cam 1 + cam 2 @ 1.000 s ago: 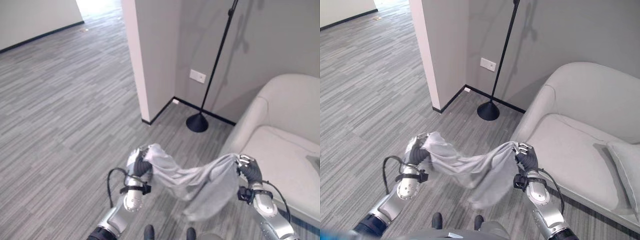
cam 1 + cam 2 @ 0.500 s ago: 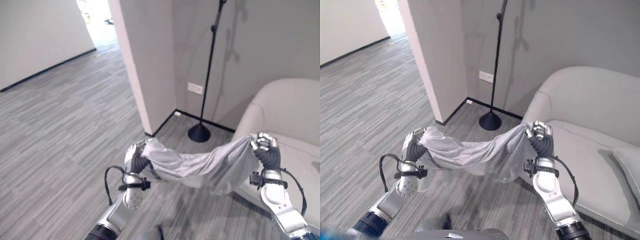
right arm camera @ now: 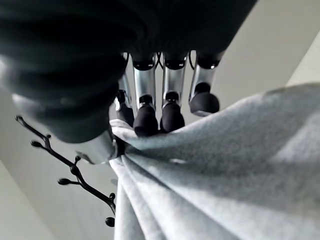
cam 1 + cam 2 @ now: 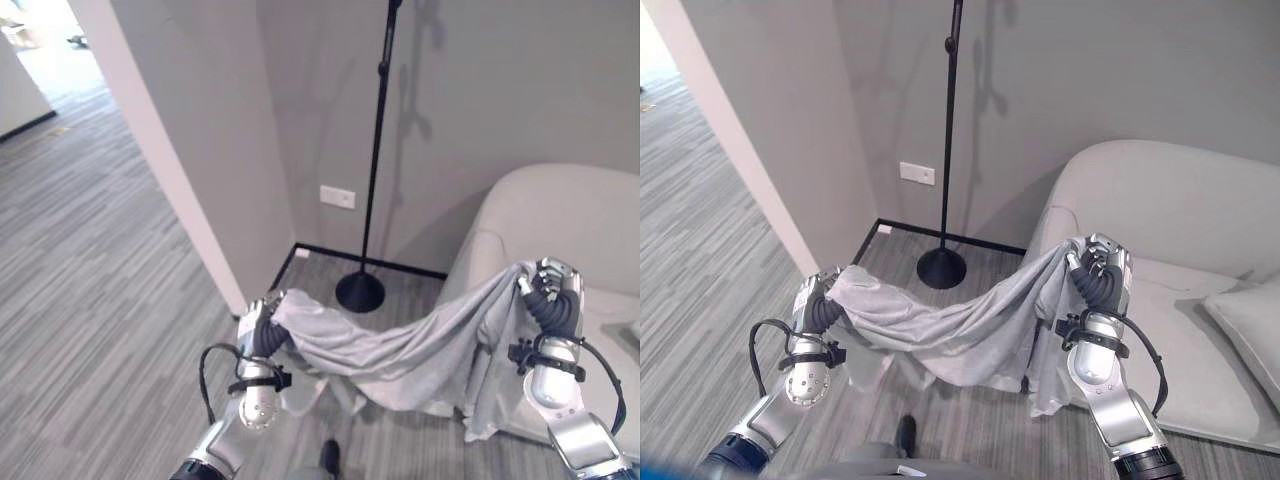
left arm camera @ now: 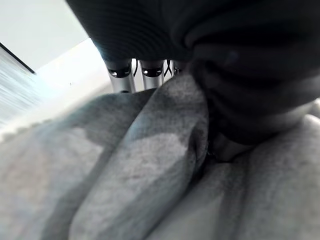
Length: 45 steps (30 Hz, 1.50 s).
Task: Hang the clothes on the sofa on the clothes rack.
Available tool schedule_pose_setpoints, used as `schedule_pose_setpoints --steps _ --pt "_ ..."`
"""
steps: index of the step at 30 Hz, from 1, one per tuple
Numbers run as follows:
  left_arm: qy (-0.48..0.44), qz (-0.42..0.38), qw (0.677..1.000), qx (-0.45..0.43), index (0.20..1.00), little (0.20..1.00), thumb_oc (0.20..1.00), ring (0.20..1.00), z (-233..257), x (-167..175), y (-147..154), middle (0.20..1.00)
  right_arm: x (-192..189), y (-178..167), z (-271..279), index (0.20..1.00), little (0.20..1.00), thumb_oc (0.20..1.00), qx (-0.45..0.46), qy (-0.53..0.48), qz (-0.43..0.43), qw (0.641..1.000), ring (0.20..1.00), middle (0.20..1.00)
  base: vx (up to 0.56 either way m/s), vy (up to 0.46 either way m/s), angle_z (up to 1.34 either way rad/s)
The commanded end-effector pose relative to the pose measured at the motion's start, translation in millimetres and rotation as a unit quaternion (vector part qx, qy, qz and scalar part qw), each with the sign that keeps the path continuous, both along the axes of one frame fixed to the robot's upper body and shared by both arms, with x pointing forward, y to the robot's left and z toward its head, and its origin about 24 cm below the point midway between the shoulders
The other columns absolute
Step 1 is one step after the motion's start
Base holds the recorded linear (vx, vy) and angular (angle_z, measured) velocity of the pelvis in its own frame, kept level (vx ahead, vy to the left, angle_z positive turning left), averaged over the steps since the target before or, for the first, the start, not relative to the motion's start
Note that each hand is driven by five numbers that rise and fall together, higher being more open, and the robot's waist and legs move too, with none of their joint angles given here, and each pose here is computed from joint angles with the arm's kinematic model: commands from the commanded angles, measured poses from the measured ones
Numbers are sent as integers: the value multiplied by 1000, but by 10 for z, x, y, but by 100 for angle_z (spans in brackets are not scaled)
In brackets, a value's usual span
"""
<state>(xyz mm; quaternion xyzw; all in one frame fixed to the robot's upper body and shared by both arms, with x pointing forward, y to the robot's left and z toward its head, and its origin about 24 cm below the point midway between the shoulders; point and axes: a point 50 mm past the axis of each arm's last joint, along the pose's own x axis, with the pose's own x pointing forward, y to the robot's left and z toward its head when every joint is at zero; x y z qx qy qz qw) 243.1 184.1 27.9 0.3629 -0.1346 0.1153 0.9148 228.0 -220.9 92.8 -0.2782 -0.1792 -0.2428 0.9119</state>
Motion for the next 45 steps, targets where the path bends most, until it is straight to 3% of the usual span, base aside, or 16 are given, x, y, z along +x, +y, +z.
schedule_pose_setpoints --steps 1,15,22,23,25,26,28,32,35,36,41,45 --pt "-82 -14 997 5 200 200 200 200 265 61 20 200 144 102 324 200 200 200 -30 -89 9 996 200 200 268 186 -41" --pt "-74 1 997 14 200 200 200 200 197 15 45 200 42 -14 532 200 200 200 -112 -156 -53 980 200 200 299 24 5" --pt "-176 54 983 25 200 200 200 200 526 129 174 200 -25 -61 685 200 200 200 -198 -188 -49 961 200 200 241 -115 20" --pt "-235 83 967 60 200 200 200 200 785 186 326 200 -27 -112 793 200 200 200 -246 -207 -59 945 200 200 134 -60 -1" --pt "-256 101 958 77 200 200 200 200 887 201 408 200 -22 -127 858 200 200 200 -268 -221 -65 935 200 200 190 -47 1" --pt "-297 130 941 100 200 200 200 200 1081 224 542 200 -17 -167 996 200 200 200 -314 -247 -78 913 200 200 193 -15 -2" --pt "-318 139 932 104 200 200 200 200 1181 234 575 200 -20 -182 1069 200 200 200 -328 -261 -84 904 200 200 170 27 -6" --pt "-421 163 878 159 200 200 200 200 1718 293 690 200 13 -223 1511 200 200 200 -380 -352 -117 847 200 200 281 160 -3" --pt "-432 165 870 171 200 200 200 200 1778 293 702 200 17 -212 1593 200 200 200 -382 -371 -123 838 200 200 196 112 -10" --pt "-460 171 849 196 200 200 200 200 1942 294 727 200 41 -196 1778 200 200 200 -388 -412 -144 812 200 200 276 103 -19" --pt "-491 194 815 237 200 200 200 200 2158 227 817 200 68 -216 2014 200 200 200 -415 -439 -203 770 200 200 305 163 -35" --pt "-501 189 806 251 200 200 200 200 2281 298 825 200 165 -259 2142 200 200 200 -430 -434 -226 759 200 200 247 203 -40"
